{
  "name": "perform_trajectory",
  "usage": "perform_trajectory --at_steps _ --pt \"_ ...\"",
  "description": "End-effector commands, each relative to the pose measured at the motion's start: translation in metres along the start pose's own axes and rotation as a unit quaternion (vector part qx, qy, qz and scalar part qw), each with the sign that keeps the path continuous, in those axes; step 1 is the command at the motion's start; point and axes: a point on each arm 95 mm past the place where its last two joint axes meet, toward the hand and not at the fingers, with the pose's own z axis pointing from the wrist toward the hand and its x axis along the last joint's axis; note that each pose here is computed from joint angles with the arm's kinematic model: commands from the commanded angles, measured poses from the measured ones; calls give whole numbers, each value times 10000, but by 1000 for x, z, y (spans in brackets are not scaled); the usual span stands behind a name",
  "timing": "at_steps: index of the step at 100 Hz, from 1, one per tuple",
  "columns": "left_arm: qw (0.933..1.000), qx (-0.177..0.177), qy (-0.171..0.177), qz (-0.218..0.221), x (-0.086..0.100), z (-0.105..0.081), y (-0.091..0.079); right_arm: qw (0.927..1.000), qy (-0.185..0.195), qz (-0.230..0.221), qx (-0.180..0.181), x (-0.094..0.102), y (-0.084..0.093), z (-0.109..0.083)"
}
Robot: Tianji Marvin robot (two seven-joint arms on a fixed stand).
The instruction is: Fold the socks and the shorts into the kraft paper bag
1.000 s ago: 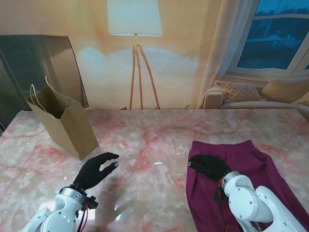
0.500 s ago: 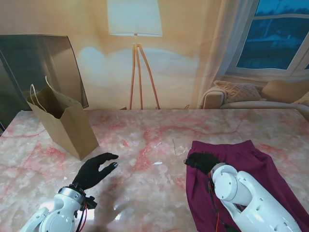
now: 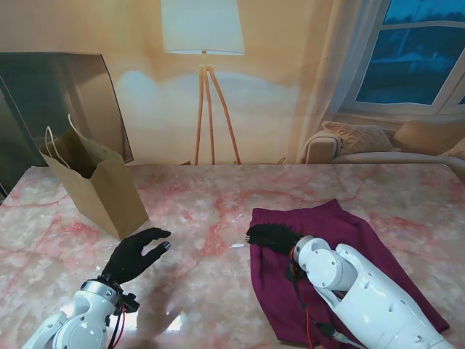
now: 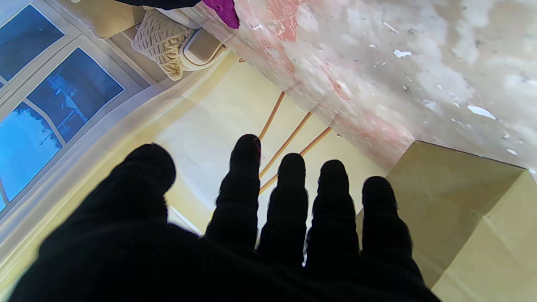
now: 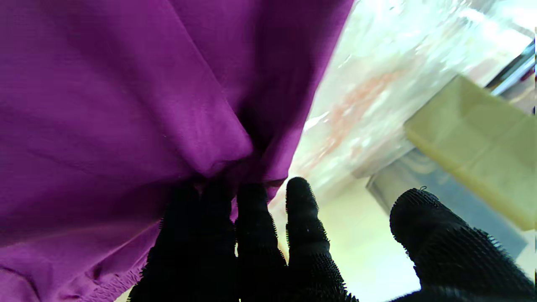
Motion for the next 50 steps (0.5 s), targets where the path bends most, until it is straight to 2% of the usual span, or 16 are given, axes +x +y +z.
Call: perform_trajectory --at_steps 1,14,29,50 --pt "10000 -20 -17 44 -1 -1 -2 9988 -14 115 481 2 -40 4" --pt "9999 -15 -55 119 -3 0 -7 9969 422 53 667 12 -54 13" --pt "9997 -22 -89 210 -5 4 -12 9912 989 -82 873 27 -70 19" --pt "9993 -23 -115 350 -6 7 -18 9775 1726 -318 1174 53 -92 23"
